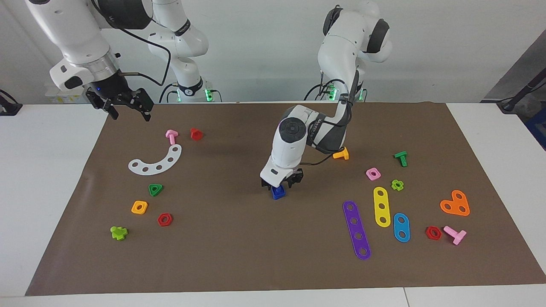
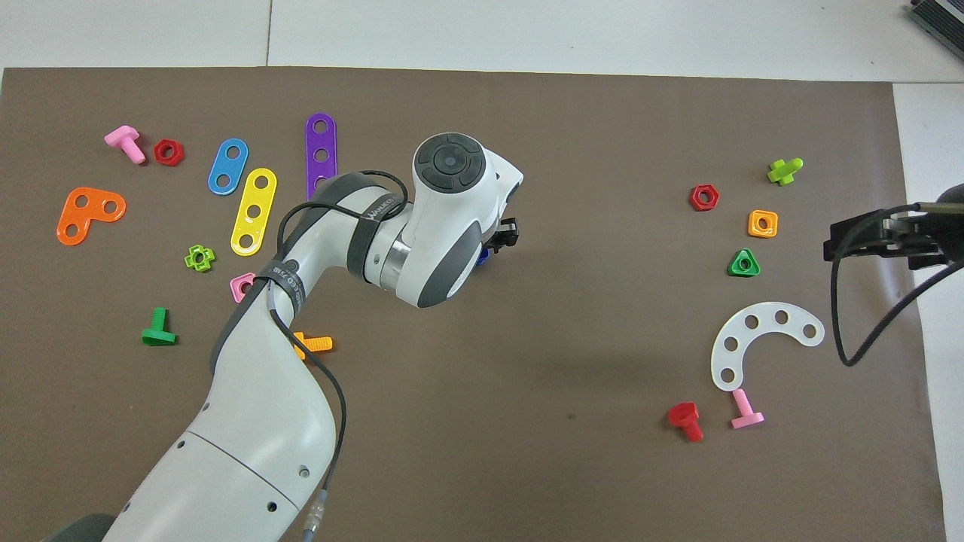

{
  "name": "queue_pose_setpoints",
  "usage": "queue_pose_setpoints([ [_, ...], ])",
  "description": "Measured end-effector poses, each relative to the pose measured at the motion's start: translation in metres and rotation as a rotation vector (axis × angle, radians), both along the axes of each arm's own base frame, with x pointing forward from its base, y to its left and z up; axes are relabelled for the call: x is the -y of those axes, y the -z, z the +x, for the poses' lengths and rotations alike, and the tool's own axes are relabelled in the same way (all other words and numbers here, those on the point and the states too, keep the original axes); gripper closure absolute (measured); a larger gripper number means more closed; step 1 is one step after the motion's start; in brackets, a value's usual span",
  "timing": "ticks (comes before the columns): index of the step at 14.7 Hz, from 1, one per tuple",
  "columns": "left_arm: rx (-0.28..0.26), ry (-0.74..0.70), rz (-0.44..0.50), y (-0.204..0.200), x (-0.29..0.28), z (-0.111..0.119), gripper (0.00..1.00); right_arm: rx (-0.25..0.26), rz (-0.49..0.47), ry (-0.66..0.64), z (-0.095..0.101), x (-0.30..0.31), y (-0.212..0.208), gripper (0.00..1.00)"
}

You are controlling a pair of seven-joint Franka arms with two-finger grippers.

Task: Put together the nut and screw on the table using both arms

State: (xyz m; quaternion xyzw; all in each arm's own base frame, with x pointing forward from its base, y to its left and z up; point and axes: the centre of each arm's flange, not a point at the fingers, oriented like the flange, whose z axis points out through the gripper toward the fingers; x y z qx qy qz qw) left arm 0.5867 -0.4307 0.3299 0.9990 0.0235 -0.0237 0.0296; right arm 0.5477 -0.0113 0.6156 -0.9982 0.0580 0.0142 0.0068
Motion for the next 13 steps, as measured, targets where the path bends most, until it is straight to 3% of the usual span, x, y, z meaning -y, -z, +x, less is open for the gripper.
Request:
queue_pose_setpoints([
  [1,-0.001,0.0,0.003,0.0,-0.001,0.0,0.0,-0.001,0.0,0.0,0.0,0.0,0.0,0.0],
  [4,-0.01,-0.015,0.022,-0.007,-0.011,0.007,0.0,-0.001,0.0,0.001,-0.001,0.0,0.0,0.0],
  [6,-0.014,-0.054,0.029,-0.025,-0.038,0.024,0.0,0.0,0.0,0.0,-0.001,0.0,0.0,0.0],
  [10,0.033,-0.045,-0.001,-0.11,-0.125,0.052,0.0,-0.001,0.001,-0.007,-0.001,-0.004,0.0,0.0],
  [13,0.022,-0.001,0.003,-0.153,-0.2,0.039,0.0,-0.001,0.001,-0.009,-0.001,-0.005,0.0,0.0],
])
